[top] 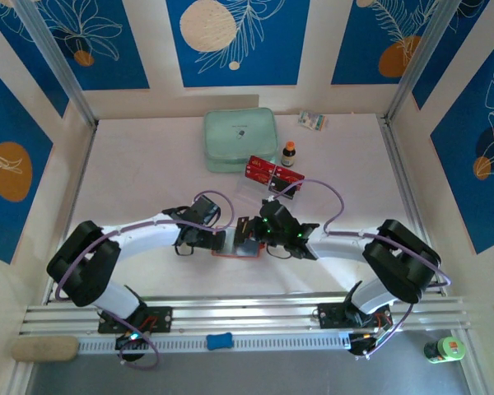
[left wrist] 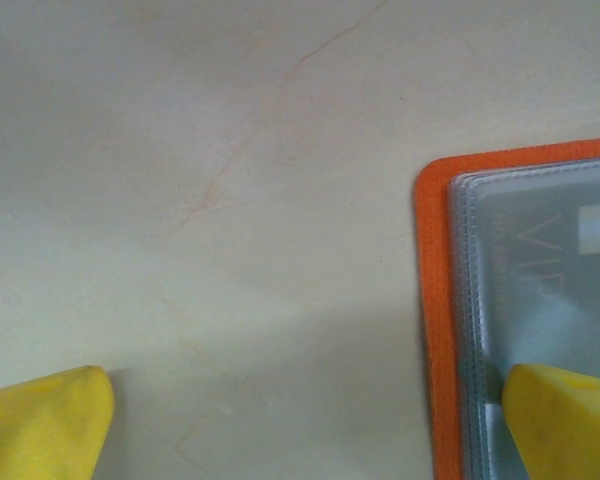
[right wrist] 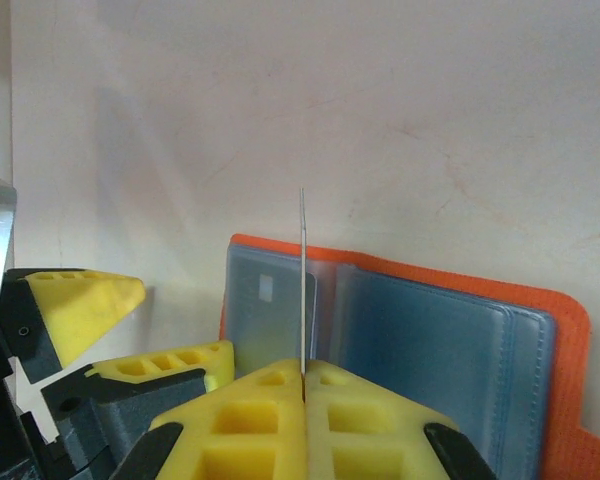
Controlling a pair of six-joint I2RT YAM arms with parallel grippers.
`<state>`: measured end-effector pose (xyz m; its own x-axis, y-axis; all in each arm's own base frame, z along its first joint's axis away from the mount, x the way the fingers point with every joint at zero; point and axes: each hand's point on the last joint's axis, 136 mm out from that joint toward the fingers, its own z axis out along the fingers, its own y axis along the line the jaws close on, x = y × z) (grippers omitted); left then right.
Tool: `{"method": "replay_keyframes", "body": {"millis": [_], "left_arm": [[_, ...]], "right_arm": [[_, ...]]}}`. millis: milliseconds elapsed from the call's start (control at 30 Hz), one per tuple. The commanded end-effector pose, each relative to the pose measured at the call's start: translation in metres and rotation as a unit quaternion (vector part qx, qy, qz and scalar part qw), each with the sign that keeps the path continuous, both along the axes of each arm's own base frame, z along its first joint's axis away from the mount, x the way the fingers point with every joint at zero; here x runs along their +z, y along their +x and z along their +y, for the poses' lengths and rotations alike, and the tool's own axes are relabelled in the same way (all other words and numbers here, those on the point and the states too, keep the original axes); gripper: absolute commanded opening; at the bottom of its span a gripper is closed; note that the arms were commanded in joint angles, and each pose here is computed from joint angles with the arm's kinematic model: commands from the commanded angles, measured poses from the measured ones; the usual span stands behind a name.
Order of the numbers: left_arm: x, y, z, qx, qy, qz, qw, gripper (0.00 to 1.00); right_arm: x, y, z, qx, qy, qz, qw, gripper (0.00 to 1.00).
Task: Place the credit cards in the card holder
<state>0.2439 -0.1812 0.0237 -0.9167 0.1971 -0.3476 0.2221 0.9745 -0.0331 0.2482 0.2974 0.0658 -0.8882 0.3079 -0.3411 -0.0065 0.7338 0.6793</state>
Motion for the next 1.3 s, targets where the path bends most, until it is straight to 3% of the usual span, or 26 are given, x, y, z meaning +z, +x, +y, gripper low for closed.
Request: {"method": "replay_keyframes", "body": {"millis": [0,1267], "left_arm": [[-0.005,-0.010,0.011,0.005,0.022,0.009,1.000,1.00],[-0.005,-0.009,0.010,0.005,0.019,0.008,1.000,1.00]], "right_arm": [[-0.003,0.000,0.002,-0.005,0.002,-0.002,1.000,0.00],[-0.020,-0.011,-0.016,-0.026,-0.016,0.002,1.000,0.00]]}}
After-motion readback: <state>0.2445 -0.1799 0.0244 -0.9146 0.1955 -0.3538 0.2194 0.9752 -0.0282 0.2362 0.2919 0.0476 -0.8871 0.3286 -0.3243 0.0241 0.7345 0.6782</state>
